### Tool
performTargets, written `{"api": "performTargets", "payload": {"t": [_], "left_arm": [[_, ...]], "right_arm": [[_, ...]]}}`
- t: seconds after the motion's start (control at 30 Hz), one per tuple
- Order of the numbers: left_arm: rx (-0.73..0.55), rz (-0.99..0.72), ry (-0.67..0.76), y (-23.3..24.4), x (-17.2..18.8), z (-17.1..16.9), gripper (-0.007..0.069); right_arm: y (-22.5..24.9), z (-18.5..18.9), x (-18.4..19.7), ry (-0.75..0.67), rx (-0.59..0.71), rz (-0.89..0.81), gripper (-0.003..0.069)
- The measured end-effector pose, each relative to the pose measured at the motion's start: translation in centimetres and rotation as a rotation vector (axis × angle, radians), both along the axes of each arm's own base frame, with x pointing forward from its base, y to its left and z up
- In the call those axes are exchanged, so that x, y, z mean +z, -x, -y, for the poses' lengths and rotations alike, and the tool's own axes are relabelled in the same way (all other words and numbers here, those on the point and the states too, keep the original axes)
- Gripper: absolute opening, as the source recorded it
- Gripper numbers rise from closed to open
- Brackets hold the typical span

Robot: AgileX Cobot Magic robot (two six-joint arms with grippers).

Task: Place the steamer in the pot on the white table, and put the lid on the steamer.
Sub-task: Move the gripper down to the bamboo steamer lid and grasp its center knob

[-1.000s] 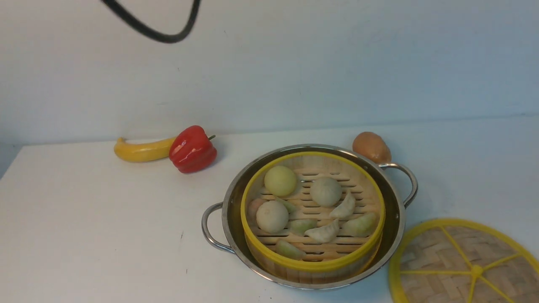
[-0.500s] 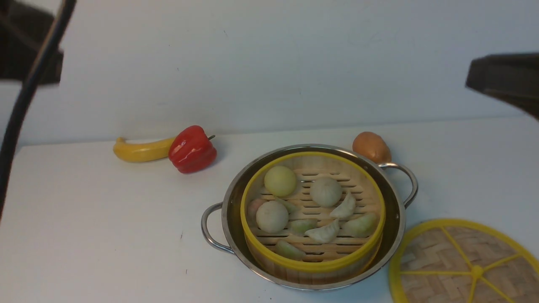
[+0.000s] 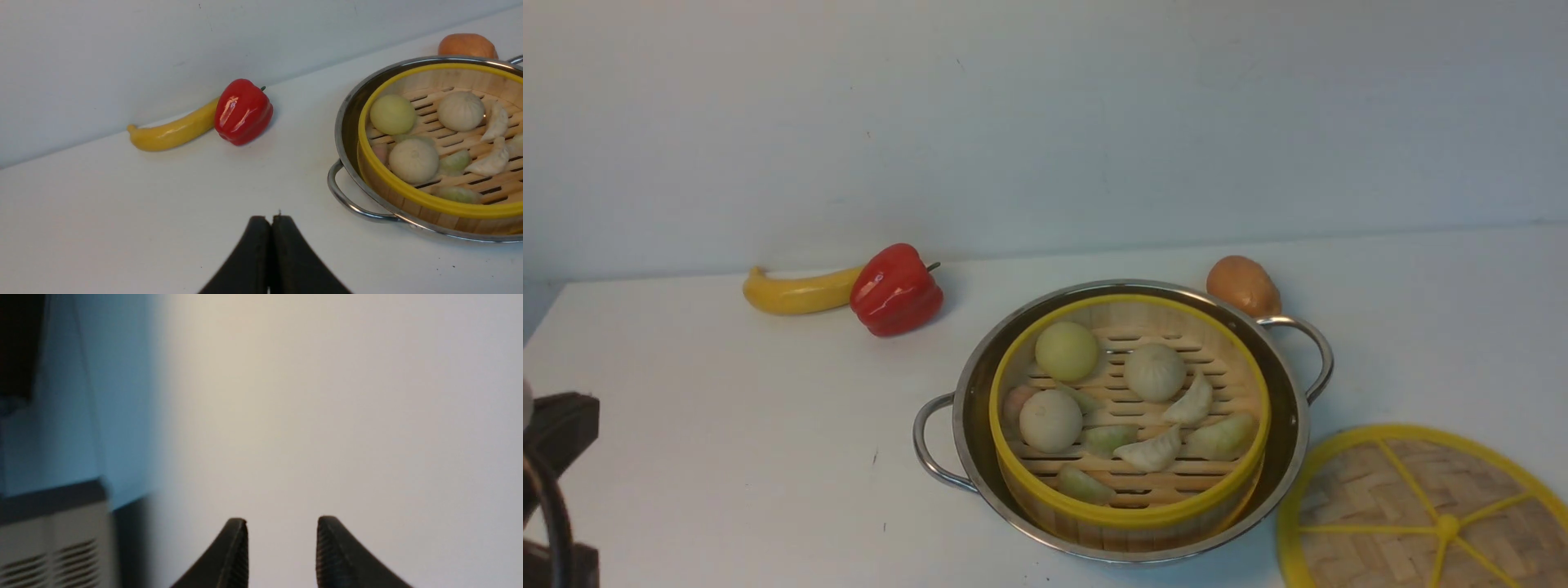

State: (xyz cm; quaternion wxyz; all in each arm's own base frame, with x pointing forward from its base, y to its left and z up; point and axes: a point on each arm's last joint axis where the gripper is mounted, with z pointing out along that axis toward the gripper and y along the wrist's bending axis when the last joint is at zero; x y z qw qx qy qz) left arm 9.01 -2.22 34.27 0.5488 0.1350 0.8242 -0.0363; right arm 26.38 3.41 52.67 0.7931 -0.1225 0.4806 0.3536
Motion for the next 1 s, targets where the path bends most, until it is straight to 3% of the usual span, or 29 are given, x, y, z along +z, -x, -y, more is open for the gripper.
{"api": "performTargets", "payload": {"t": [0.03, 0.1, 0.17, 0.2, 0.3, 0.37, 0.43, 0.47, 0.5, 0.53, 0.57, 0.6, 0.7, 0.8, 1.0], "left_arm": [[0.000, 0.006, 0.002, 0.1, 0.1, 0.0, -0.0011], [-0.002, 0.026, 0.009, 0.7, -0.3, -0.2, -0.0011], [-0.005, 0.083, 0.020, 1.8, -0.3, -0.7, -0.0007], [-0.004, 0.098, 0.020, 2.1, -0.3, -0.8, -0.0004], [0.001, 0.190, 0.018, 3.5, -0.2, -1.5, 0.0000], [0.008, 0.244, 0.011, 4.4, -0.1, -1.9, 0.0000], [0.021, 0.290, 0.005, 5.1, -0.1, -2.4, 0.0000], [0.024, 0.294, 0.000, 5.1, -0.1, -2.4, 0.0000], [0.034, 0.312, -0.008, 5.4, -0.1, -2.6, 0.0000], [0.054, 0.332, -0.024, 5.7, -0.3, -2.9, 0.0000], [0.064, 0.335, -0.036, 5.7, -0.4, -3.1, 0.0000], [0.080, 0.328, -0.054, 5.7, -0.7, -3.2, 0.0000], [0.125, 0.265, -0.075, 5.2, -2.1, -3.5, 0.0000], [0.153, 0.222, -0.064, 4.8, -3.3, -3.6, 0.0000], [0.178, 0.173, -0.039, 4.4, -4.9, -3.5, 0.0000]], "right_arm": [[-0.1, 0.1, 0.0, -0.007, -0.015, -0.008, 0.0249], [0.2, 1.4, 2.5, 0.089, -0.266, 0.079, 0.0249], [-0.1, 3.9, 3.3, 0.215, -0.662, 0.010, 0.0249], [-0.2, 4.9, 3.1, 0.233, -0.771, -0.040, 0.0249], [-0.5, 8.6, 0.6, 0.243, -1.139, -0.369, 0.0249], [-0.4, 10.2, -2.1, 0.281, -1.271, -0.678, 0.0249], [-0.6, 10.5, -5.1, 0.388, -1.259, -0.971, 0.0249], [-0.6, 10.4, -5.2, 0.400, -1.243, -0.979, 0.0249], [-0.9, 10.1, -6.5, 0.460, -1.183, -1.100, 0.0249], [-2.0, 8.6, -9.0, 0.551, -0.949, -1.271, 0.0249], [-2.4, 8.3, -9.7, 0.590, -0.890, -1.299, 0.0249], [-3.4, 7.0, -11.0, 0.609, -0.704, -1.344, 0.0249], [-5.7, 4.3, -13.5, 0.597, -0.379, -1.380, 0.0249], [-6.2, 2.8, -15.2, 0.634, -0.287, -1.401, 0.0249], [-4.1, 1.5, -21.4, 0.786, -0.275, -1.593, 0.0249]]}}
